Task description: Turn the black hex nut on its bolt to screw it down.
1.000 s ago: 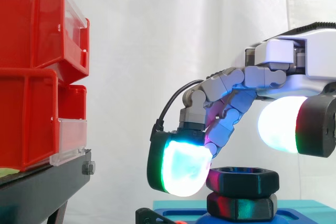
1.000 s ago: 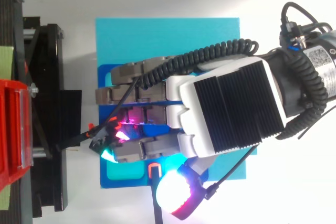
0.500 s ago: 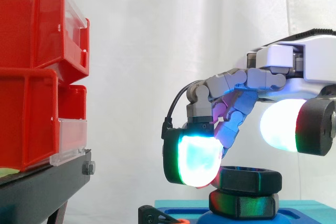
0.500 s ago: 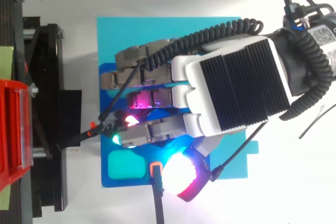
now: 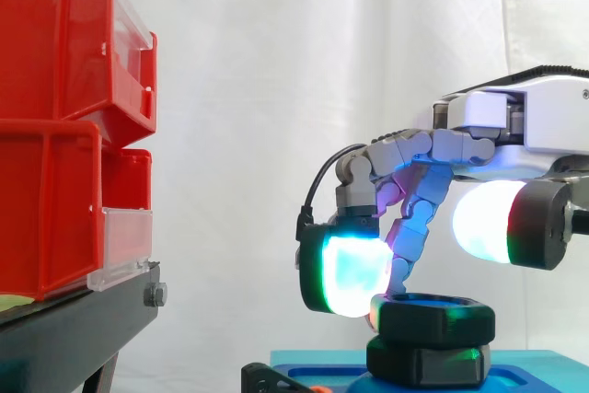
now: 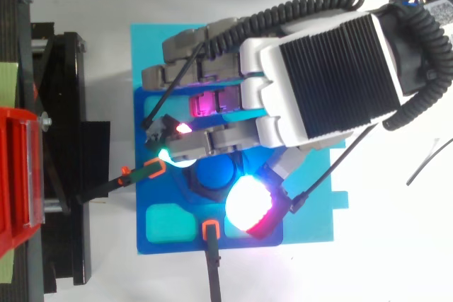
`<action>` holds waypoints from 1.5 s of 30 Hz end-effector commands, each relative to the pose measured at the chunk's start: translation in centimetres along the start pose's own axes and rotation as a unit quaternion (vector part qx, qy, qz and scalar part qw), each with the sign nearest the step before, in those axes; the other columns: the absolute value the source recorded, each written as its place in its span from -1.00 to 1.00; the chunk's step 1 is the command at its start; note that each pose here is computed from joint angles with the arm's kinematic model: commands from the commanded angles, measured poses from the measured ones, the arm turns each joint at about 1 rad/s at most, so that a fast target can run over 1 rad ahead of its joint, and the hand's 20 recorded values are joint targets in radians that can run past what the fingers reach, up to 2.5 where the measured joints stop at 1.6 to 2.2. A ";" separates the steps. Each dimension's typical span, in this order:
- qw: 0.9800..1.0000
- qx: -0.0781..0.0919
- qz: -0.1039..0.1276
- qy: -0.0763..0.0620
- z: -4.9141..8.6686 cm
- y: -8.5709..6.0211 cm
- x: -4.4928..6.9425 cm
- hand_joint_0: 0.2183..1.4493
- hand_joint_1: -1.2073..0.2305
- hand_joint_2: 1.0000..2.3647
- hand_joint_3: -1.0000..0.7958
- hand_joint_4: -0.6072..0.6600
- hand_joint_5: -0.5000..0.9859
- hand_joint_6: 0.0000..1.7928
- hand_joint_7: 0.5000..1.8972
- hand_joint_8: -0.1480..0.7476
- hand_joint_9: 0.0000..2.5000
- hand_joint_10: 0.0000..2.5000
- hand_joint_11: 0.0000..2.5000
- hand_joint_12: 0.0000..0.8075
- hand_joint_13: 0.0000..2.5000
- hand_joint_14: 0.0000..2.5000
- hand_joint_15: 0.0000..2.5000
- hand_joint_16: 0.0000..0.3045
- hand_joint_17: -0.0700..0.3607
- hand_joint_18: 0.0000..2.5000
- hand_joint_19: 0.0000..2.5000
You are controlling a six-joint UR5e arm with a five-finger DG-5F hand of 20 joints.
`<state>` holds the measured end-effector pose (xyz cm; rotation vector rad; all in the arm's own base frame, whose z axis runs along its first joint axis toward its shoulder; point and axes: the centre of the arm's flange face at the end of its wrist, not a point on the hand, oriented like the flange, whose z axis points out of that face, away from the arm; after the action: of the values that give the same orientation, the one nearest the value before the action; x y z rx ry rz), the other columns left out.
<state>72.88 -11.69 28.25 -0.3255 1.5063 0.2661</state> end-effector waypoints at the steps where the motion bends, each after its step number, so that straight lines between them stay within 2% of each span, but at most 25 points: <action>1: 1.000 0.004 -0.006 -0.002 -0.6 -1.0 -0.1 -0.50 0.50 -1.00 -0.44 0.05 -0.30 -0.32 0.15 -0.15 -0.08 -1.00 -0.88 -0.29 -0.49 -1.00 -0.92 -0.74 -0.26 -0.53 -0.71; 4: 1.000 0.006 -0.008 -0.006 -1.0 -1.8 -0.2 -0.50 0.49 -1.00 -0.44 0.06 -0.30 -0.32 0.16 -0.15 -0.08 -1.00 -0.88 -0.29 -0.49 -1.00 -0.92 -0.74 -0.26 -0.53 -0.72; 8: 1.000 0.006 -0.009 -0.010 -1.0 -2.2 -0.7 -0.50 0.49 -1.00 -0.44 0.05 -0.30 -0.33 0.17 -0.16 -0.08 -1.00 -0.88 -0.29 -0.49 -1.00 -0.92 -0.74 -0.26 -0.52 -0.71; 11: 1.000 0.006 -0.008 -0.014 -0.5 -1.9 -1.3 -0.50 0.49 -1.00 -0.44 0.06 -0.30 -0.34 0.21 -0.16 -0.08 -1.00 -0.88 -0.29 -0.48 -1.00 -0.92 -0.74 -0.26 -0.52 -0.72; 13: 1.000 0.011 -0.007 -0.017 0.1 -1.9 -2.3 -0.50 0.49 -1.00 -0.44 0.06 -0.30 -0.35 0.21 -0.14 -0.08 -1.00 -0.88 -0.29 -0.48 -1.00 -0.92 -0.74 -0.26 -0.52 -0.72; 15: 1.000 0.014 -0.005 -0.015 0.4 -1.6 -2.7 -0.50 0.49 -1.00 -0.44 0.05 -0.30 -0.36 0.24 -0.15 -0.08 -1.00 -0.88 -0.29 -0.48 -1.00 -0.92 -0.74 -0.26 -0.53 -0.72; 17: 1.000 0.017 -0.005 -0.016 0.7 -1.5 -3.1 -0.50 0.49 -1.00 -0.44 0.07 -0.30 -0.39 0.29 -0.15 -0.09 -1.00 -0.88 -0.29 -0.48 -1.00 -0.92 -0.74 -0.26 -0.53 -0.71; 18: 1.000 0.022 -0.006 -0.017 1.0 -1.3 -3.4 -0.50 0.49 -1.00 -0.44 0.07 -0.29 -0.44 0.40 -0.15 -0.09 -1.00 -0.88 -0.29 -0.48 -1.00 -0.92 -0.74 -0.26 -0.53 -0.71; 19: 1.000 0.022 -0.007 -0.018 1.3 -1.1 -3.5 -0.50 0.49 -1.00 -0.44 0.07 -0.29 -0.44 0.39 -0.15 -0.09 -1.00 -0.88 -0.29 -0.48 -1.00 -0.92 -0.74 -0.26 -0.53 -0.71; 22: 1.000 0.023 -0.004 -0.022 2.4 0.5 -3.6 -0.50 0.48 -1.00 -0.44 0.08 -0.30 -0.44 0.23 -0.16 -0.09 -1.00 -0.88 -0.29 -0.48 -1.00 -0.92 -0.74 -0.26 -0.53 -0.71; 23: 1.000 0.018 0.000 -0.022 3.4 2.1 -3.6 -0.50 0.48 -1.00 -0.44 0.08 -0.31 -0.44 0.21 -0.16 -0.09 -1.00 -0.89 -0.29 -0.48 -1.00 -0.92 -0.74 -0.26 -0.53 -0.72; 25: 0.999 0.024 0.004 -0.023 3.6 2.3 -3.7 -0.50 0.48 -1.00 -0.44 0.09 -0.31 -0.44 0.13 -0.17 -0.10 -1.00 -0.88 -0.29 -0.49 -1.00 -0.92 -0.74 -0.26 -0.53 -0.71; 31: 1.000 0.017 0.005 -0.020 4.1 3.4 -3.6 -0.50 0.48 -1.00 -0.44 0.12 -0.34 -0.44 -0.10 -0.16 -0.12 -1.00 -0.89 -0.29 -0.49 -1.00 -0.92 -0.74 -0.26 -0.53 -0.71; 33: 1.000 0.011 0.008 -0.014 4.4 4.5 -2.8 -0.50 0.48 -1.00 -0.44 0.14 -0.34 -0.44 -0.18 -0.17 -0.12 -1.00 -0.90 -0.29 -0.49 -1.00 -0.92 -0.74 -0.26 -0.53 -0.71; 36: 1.000 0.007 0.010 -0.011 4.5 5.2 -2.4 -0.50 0.48 -1.00 -0.44 0.12 -0.36 -0.44 -0.29 -0.17 -0.14 -1.00 -0.91 -0.29 -0.49 -1.00 -0.92 -0.74 -0.26 -0.53 -0.71; 38: 1.000 0.006 0.010 -0.011 4.5 5.3 -2.4 -0.50 0.48 -1.00 -0.44 0.14 -0.36 -0.44 -0.34 -0.18 -0.14 -1.00 -0.91 -0.29 -0.49 -1.00 -0.92 -0.74 -0.26 -0.53 -0.71; 40: 1.000 0.001 0.011 -0.009 4.7 6.1 -2.0 -0.50 0.47 -1.00 -0.44 0.13 -0.37 -0.44 -0.40 -0.18 -0.14 -1.00 -0.92 -0.29 -0.49 -1.00 -0.92 -0.74 -0.26 -0.53 -0.72; 45: 1.000 -0.002 0.011 -0.010 4.9 6.8 -1.5 -0.50 0.47 -1.00 -0.44 0.10 -0.37 -0.44 -0.52 -0.19 -0.16 -1.00 -0.95 -0.29 -0.49 -1.00 -0.92 -0.74 -0.26 -0.54 -0.72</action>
<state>74.88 -4.00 29.89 -0.3065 1.4920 0.2855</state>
